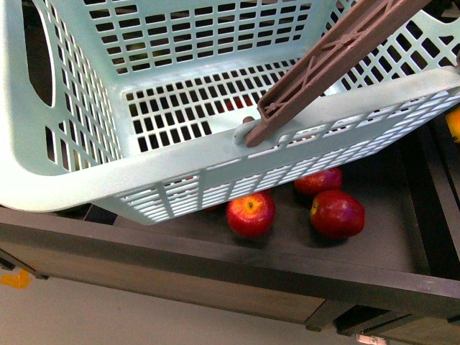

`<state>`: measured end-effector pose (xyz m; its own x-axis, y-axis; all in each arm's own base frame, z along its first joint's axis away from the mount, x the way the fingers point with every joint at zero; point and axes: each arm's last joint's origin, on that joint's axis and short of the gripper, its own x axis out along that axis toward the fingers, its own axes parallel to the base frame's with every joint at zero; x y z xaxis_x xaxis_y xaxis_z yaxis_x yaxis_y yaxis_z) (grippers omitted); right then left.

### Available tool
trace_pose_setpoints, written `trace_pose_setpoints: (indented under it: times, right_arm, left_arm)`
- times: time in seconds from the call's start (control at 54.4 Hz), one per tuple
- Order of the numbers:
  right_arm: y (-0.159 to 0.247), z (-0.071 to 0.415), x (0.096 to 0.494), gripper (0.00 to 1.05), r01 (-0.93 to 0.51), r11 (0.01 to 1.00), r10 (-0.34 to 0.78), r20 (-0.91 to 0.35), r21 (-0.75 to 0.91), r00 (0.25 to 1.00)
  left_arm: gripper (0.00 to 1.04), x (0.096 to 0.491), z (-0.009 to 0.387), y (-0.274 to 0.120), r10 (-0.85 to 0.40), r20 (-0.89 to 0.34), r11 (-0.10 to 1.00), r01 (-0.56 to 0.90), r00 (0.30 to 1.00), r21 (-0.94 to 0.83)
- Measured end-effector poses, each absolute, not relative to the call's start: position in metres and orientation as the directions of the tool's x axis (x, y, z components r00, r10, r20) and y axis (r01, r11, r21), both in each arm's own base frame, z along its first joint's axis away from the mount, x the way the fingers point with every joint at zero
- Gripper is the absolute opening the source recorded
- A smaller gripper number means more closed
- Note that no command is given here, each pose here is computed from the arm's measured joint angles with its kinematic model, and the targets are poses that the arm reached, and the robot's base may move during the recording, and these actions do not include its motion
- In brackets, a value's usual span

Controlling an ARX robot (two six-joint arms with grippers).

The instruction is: Pick mango and avocado into basket

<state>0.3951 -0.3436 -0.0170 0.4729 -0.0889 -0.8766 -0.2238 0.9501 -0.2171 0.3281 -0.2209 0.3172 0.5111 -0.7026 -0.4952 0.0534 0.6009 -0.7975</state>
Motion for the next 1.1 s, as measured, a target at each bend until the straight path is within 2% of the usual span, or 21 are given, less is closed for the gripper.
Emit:
trace_pose_setpoints:
  times: [0.294, 0.368, 0.478, 0.754, 1.103]
  right_arm:
    - [-0.323, 0.07, 0.36, 0.62, -0.197, 0.961, 0.001, -0.715, -0.192, 0.699]
    - [-0.304, 0.103, 0.342, 0.62, -0.222, 0.963, 0.079, -0.632, -0.151, 0.771]
    - [-0.275, 0.145, 0.315, 0.62, -0.27, 0.958, 0.182, -0.518, -0.099, 0.836]
    - [-0.225, 0.207, 0.284, 0.62, -0.322, 0.938, 0.26, -0.357, -0.128, 0.897]
    - [-0.14, 0.245, 0.28, 0.62, -0.425, 0.893, 0.387, -0.231, -0.147, 0.893]
  left_arm:
    - [0.16, 0.328, 0.317, -0.221, -0.703, -0.495, 0.601, 0.054, 0.51, -0.798]
    - [0.16, 0.328, 0.317, -0.221, -0.703, -0.495, 0.601, 0.053, 0.511, -0.798]
    - [0.16, 0.328, 0.317, -0.221, -0.703, -0.495, 0.601, 0.053, 0.511, -0.798]
    - [0.16, 0.328, 0.317, -0.221, -0.703, -0.495, 0.601, 0.053, 0.511, -0.798]
    - [0.16, 0.328, 0.317, -0.221, -0.703, -0.495, 0.601, 0.053, 0.511, -0.798]
